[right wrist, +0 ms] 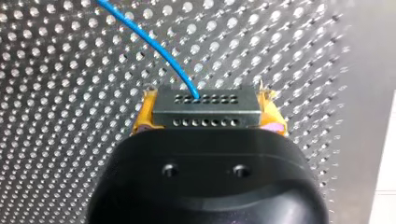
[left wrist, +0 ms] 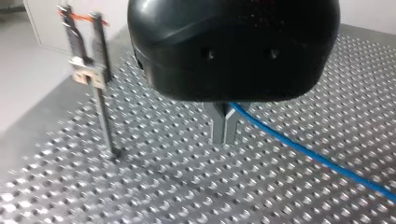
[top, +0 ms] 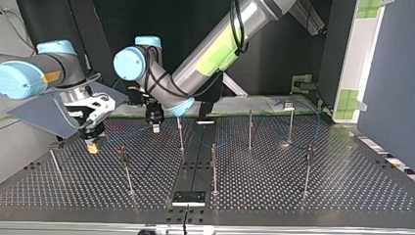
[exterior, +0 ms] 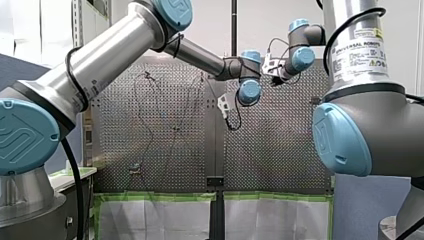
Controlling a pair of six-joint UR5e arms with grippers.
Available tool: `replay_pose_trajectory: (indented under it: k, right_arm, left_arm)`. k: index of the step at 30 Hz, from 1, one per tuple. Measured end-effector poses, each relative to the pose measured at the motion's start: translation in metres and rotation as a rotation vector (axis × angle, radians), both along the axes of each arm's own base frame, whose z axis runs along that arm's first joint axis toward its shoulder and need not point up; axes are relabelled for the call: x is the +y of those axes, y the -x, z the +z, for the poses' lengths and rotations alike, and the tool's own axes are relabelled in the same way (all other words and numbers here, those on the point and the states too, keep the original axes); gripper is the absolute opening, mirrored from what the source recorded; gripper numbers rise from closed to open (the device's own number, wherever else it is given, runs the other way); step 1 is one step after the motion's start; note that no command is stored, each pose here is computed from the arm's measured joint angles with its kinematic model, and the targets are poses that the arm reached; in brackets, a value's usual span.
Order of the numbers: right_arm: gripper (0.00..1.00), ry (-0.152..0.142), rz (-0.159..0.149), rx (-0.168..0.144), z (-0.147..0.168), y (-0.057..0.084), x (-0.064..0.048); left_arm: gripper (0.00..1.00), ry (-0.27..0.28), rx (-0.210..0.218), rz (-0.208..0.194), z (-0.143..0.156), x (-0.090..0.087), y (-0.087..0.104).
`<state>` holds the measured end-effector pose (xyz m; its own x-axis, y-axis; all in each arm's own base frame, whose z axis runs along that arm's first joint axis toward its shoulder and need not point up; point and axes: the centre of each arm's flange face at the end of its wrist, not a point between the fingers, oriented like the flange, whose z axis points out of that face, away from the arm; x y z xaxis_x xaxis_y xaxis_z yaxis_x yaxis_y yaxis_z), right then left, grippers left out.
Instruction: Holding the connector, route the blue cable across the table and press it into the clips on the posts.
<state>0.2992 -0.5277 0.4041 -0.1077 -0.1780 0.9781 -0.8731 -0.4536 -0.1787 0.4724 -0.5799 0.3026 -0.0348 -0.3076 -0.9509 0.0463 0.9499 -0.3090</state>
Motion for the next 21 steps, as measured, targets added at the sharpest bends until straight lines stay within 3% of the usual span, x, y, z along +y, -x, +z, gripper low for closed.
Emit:
replay_pose_trajectory:
  k: [5,11,21]
  right_arm:
    - [0.0,0.005,0.011,-0.002,0.005,-0.001,0.003]
    - [0.0,0.013,0.022,-0.004,0.011,-0.003,0.003]
    - [0.0,0.019,0.035,-0.02,0.019,0.0,0.001]
  left_arm:
    - [0.0,0.028,-0.041,-0.023,0.027,-0.001,0.004]
    - [0.0,0.084,-0.103,-0.064,0.08,0.001,0.007]
    - [0.0,0.131,-0.167,-0.108,0.149,0.023,0.006]
